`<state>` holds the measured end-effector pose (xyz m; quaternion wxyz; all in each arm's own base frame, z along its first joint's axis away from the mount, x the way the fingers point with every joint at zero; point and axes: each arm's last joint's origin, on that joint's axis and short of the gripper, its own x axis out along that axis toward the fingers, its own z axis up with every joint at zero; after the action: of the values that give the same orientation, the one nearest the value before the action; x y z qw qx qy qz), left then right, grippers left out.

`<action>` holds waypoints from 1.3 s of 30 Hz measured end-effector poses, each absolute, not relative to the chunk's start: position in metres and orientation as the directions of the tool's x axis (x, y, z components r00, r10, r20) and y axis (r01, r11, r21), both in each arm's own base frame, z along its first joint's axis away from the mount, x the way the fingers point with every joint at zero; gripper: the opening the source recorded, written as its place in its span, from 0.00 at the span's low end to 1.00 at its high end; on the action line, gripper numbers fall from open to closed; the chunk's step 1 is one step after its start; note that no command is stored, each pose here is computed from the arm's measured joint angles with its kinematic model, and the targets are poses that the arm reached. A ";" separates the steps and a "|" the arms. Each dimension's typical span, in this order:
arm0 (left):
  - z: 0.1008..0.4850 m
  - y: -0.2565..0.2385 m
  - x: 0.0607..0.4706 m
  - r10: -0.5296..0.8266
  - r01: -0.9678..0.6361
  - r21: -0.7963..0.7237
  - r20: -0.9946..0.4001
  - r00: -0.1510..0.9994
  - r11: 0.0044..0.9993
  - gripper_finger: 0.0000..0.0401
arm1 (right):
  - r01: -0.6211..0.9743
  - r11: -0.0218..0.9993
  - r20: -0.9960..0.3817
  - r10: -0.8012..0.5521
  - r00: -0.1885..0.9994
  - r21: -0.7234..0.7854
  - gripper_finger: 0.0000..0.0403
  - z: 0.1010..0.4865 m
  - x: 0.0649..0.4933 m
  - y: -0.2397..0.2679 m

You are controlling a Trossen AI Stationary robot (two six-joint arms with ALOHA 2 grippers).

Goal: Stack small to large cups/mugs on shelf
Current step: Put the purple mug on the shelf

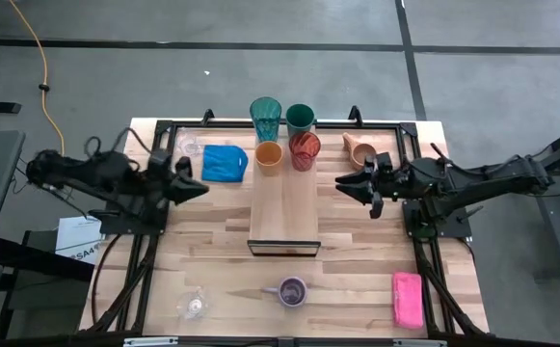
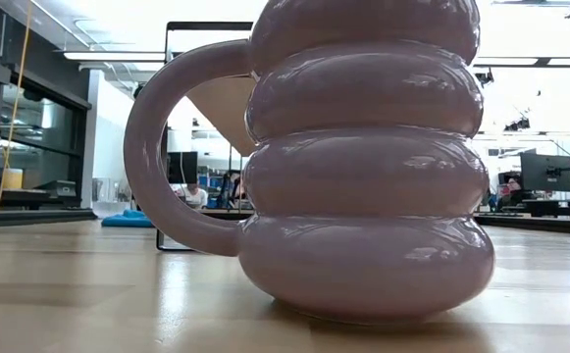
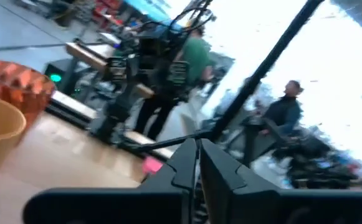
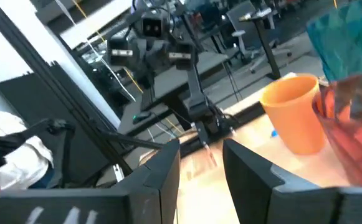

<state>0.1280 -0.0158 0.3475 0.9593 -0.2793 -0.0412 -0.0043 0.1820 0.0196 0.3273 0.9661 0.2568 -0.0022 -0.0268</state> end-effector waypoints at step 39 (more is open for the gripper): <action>0.342 -0.014 0.114 -0.014 0.079 -0.603 0.112 0.994 0.794 0.05 | 0.795 0.449 -0.909 0.115 0.401 0.408 0.53 0.282 0.348 0.210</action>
<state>0.1145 -0.0140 0.3417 0.9457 -0.3203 -0.0507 -0.0246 0.3480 0.2097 0.2817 0.6961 0.4647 0.4896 -0.2443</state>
